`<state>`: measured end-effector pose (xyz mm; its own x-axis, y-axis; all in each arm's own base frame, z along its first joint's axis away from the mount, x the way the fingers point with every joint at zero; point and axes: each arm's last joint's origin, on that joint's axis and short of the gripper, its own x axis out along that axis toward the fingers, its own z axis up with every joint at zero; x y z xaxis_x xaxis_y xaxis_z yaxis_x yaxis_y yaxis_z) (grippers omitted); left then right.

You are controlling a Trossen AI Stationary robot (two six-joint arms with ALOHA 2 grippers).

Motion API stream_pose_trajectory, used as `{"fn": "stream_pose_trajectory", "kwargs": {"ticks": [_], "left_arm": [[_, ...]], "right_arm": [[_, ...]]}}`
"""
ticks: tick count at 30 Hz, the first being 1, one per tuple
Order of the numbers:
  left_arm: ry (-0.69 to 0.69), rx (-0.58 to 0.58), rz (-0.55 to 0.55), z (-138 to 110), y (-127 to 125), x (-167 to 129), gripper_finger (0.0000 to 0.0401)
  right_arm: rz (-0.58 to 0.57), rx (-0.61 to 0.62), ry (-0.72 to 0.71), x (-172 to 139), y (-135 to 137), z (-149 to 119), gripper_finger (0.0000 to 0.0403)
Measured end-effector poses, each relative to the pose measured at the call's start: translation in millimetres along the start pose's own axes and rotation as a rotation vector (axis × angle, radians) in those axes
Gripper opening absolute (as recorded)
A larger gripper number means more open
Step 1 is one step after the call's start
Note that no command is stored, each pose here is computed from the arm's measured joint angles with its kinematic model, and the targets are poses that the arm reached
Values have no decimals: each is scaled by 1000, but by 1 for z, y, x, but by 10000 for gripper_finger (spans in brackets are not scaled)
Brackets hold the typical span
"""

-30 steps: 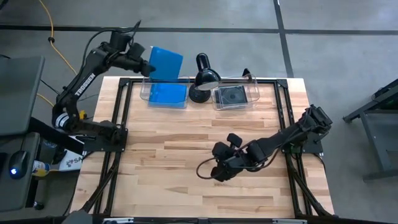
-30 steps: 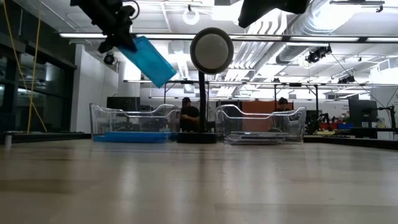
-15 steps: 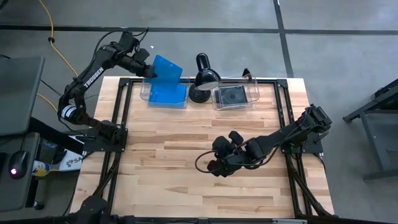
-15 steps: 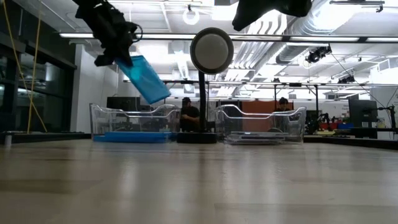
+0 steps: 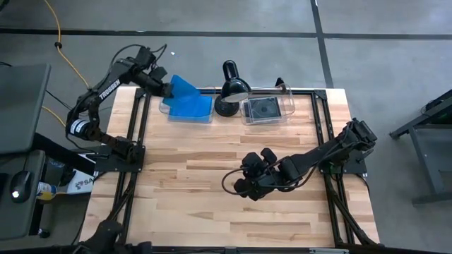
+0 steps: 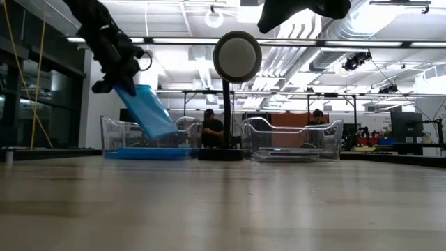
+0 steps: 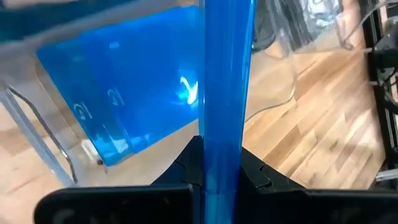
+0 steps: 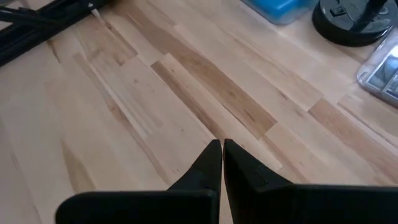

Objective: Pick & place jewel cases by type
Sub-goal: Put the blue CD case into the left transparent bin

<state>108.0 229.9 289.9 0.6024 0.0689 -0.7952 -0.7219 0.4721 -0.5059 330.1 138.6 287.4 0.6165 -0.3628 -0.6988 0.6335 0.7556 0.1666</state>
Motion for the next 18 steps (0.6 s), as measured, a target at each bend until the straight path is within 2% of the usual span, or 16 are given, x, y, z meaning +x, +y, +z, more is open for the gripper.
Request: {"fn": "stream_pose_trajectory", "kwargs": {"ticks": [6, 14, 18], "left_arm": [[-21, -41, -27, -7, 13, 22, 26], [-115, -101, -174, -8, 23, 43, 26], [-108, -135, -196, -14, 28, 52, 26]], "right_arm": [[-3, 31, -5, 0, 0, 0, 0], [-5, 51, -7, 0, 0, 0, 0], [-7, 65, -11, 0, 0, 0, 0]]}}
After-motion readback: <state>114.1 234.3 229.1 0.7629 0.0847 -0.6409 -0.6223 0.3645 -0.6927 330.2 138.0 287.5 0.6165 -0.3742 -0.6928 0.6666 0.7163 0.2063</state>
